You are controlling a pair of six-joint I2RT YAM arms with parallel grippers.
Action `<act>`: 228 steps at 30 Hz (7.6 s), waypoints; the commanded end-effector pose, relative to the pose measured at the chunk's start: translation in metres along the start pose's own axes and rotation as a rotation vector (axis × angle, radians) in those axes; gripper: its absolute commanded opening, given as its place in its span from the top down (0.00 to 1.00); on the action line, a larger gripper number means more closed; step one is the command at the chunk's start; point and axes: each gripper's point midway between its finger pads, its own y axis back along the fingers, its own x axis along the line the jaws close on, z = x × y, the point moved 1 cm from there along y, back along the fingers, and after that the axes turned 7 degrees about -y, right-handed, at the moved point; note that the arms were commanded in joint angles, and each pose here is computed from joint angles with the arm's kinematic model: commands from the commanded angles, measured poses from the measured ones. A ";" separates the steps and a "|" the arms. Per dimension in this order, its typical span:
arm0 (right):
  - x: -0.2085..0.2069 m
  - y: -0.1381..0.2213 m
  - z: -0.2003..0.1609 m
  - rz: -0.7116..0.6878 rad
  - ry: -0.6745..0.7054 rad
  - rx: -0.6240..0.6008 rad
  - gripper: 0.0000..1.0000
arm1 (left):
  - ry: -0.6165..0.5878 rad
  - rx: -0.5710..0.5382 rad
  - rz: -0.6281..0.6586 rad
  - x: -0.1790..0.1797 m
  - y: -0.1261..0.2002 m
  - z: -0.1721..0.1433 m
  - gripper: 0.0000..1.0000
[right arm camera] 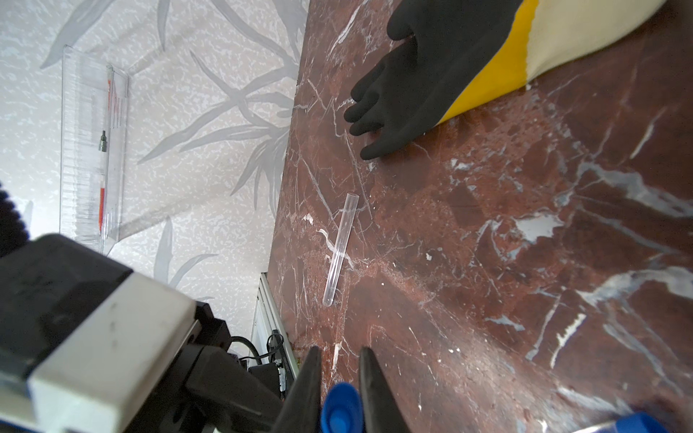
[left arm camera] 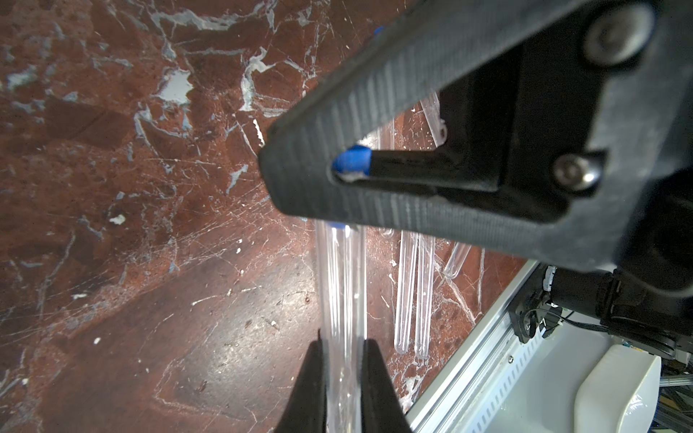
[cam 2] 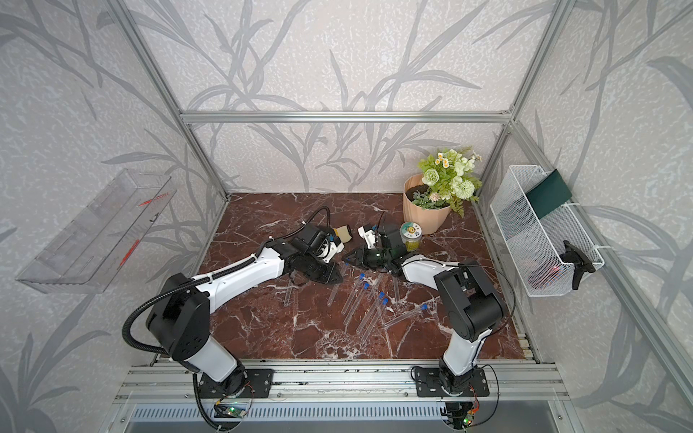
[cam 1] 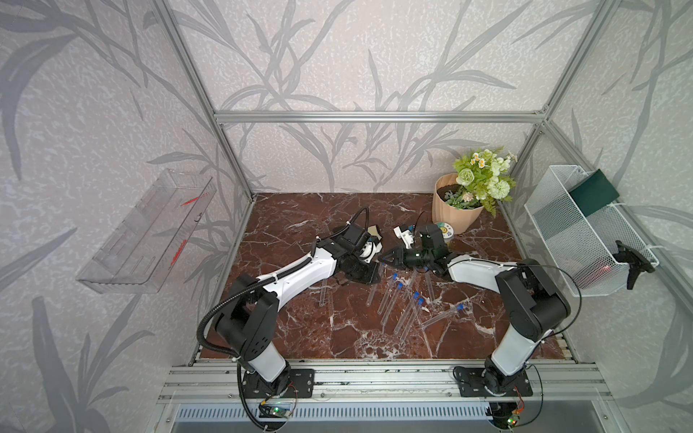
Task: Remove stoppers from test tubes
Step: Open the stopper on the test tube, then place the test tube at the center of the board, then place the stopper at the center of the board.
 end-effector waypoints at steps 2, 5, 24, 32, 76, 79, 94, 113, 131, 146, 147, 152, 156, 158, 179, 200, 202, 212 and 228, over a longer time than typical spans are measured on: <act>0.005 -0.005 0.001 0.019 0.013 0.014 0.84 | -0.028 -0.041 -0.001 -0.005 0.008 0.008 0.92; 0.006 -0.006 0.001 0.024 0.013 0.015 0.86 | -0.027 -0.039 0.001 -0.004 0.008 0.008 0.92; 0.018 0.003 0.016 0.066 0.006 -0.028 0.93 | -0.043 -0.009 0.034 0.002 0.006 -0.001 0.92; 0.028 0.006 0.025 0.067 0.023 -0.047 0.94 | -0.048 -0.003 0.042 0.003 0.007 -0.004 0.93; 0.051 0.031 0.073 0.058 0.085 -0.156 0.97 | -0.038 0.029 0.073 0.010 0.010 -0.022 0.94; 0.050 0.032 0.073 0.049 0.090 -0.161 0.97 | -0.039 0.028 0.075 0.010 0.010 -0.022 0.94; 0.054 0.039 0.080 0.073 0.084 -0.186 0.97 | -0.031 0.027 0.078 0.011 0.010 -0.024 0.95; 0.053 0.046 0.085 0.034 0.105 -0.202 0.97 | -0.023 0.022 0.079 0.012 0.009 -0.025 0.95; 0.037 0.062 0.071 -0.121 0.162 -0.173 0.97 | 0.154 0.051 0.369 0.087 0.024 -0.034 0.95; 0.029 0.064 0.063 -0.152 0.153 -0.168 0.97 | 0.239 0.176 0.670 0.145 0.018 -0.035 0.94; 0.028 0.064 0.062 -0.154 0.151 -0.166 0.97 | 0.240 0.189 0.683 0.148 0.017 -0.036 0.94; 0.026 0.065 0.061 -0.159 0.148 -0.172 0.97 | 0.239 0.219 0.714 0.156 0.011 -0.042 0.92; 0.025 0.064 0.061 -0.159 0.148 -0.175 0.97 | 0.245 0.227 0.724 0.159 0.009 -0.043 0.91; 0.025 0.064 0.062 -0.159 0.148 -0.177 0.97 | 0.253 0.231 0.721 0.159 0.007 -0.044 0.90; 0.029 0.081 0.057 -0.202 0.163 -0.216 0.96 | 0.299 0.240 0.685 0.158 -0.004 -0.054 0.71; -0.102 0.199 -0.002 -0.764 -0.211 -0.256 0.95 | 0.134 0.159 0.580 0.117 0.018 -0.021 0.51; -0.116 0.211 -0.006 -0.819 -0.255 -0.259 0.95 | 0.087 0.144 0.562 0.107 0.017 -0.016 0.47; -0.170 0.231 0.001 -0.947 -0.336 -0.257 0.94 | 0.010 0.092 0.423 0.064 0.006 0.001 0.44; -0.205 0.210 0.014 -0.926 -0.374 -0.242 0.87 | -0.096 -0.039 0.114 -0.006 0.001 0.025 0.31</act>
